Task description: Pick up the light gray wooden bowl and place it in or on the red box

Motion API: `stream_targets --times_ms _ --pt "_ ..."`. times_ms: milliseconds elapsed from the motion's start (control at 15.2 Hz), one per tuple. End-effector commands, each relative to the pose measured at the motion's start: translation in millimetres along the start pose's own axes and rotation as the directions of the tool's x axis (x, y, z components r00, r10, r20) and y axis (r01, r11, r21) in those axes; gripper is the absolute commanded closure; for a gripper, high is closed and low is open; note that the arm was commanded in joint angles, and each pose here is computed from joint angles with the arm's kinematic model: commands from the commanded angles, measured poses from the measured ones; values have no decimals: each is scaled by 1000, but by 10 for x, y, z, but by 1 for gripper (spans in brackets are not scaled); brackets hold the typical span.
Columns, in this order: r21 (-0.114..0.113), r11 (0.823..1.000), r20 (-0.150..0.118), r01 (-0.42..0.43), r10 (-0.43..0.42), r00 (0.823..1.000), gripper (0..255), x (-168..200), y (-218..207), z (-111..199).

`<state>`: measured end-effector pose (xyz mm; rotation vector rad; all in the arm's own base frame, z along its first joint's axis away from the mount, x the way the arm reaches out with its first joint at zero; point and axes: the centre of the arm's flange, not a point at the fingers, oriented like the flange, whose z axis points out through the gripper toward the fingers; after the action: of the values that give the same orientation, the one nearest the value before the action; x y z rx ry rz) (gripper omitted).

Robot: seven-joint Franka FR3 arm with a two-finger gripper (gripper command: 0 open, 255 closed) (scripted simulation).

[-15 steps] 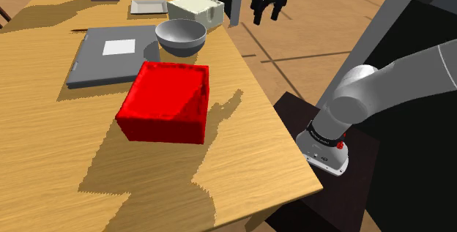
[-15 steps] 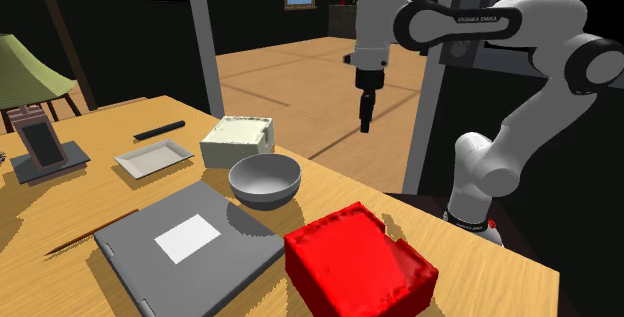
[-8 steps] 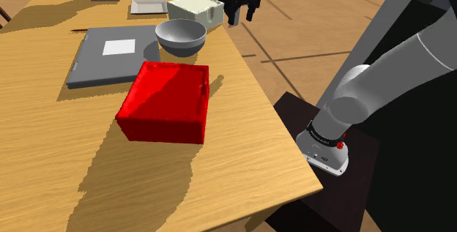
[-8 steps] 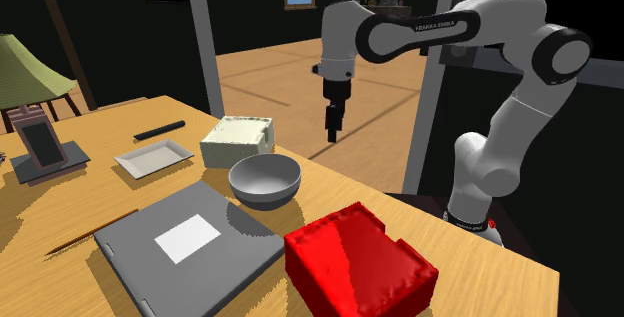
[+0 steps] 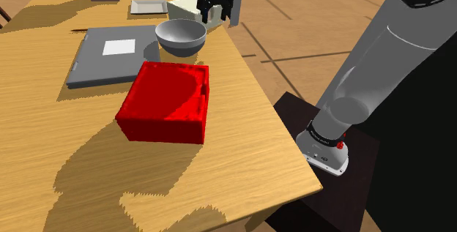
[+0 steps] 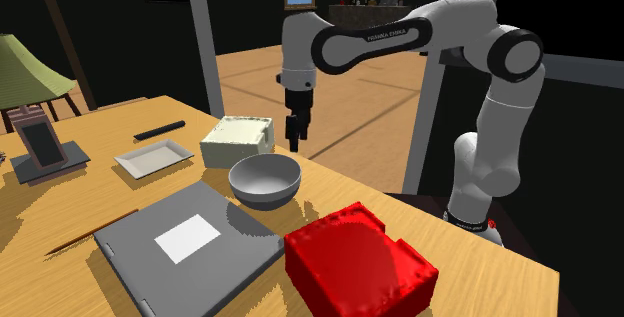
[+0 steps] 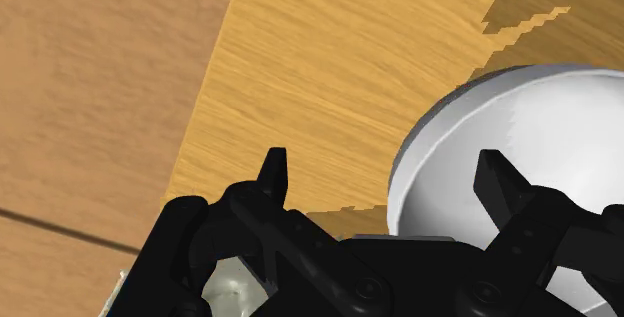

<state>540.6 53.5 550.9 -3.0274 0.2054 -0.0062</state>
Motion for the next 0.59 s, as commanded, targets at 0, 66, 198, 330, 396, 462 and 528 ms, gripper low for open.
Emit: stream_targets --times_ms 0,66,198,330,396,462,528 --pt "7 1000 -4 4 -4 1000 0 237 -78 75" --pt "10 1000 -6 5 -5 1000 0 354 -118 109" --pt "13 1000 -8 7 -7 1000 0 500 -168 151" --pt "13 1000 -8 7 -7 1000 0 500 -169 257" --pt "13 1000 -8 7 -7 1000 0 501 -170 309" --pt "13 1000 -8 7 -7 1000 0 502 -170 362" --pt "13 1000 -8 7 -7 1000 0 502 -171 415"
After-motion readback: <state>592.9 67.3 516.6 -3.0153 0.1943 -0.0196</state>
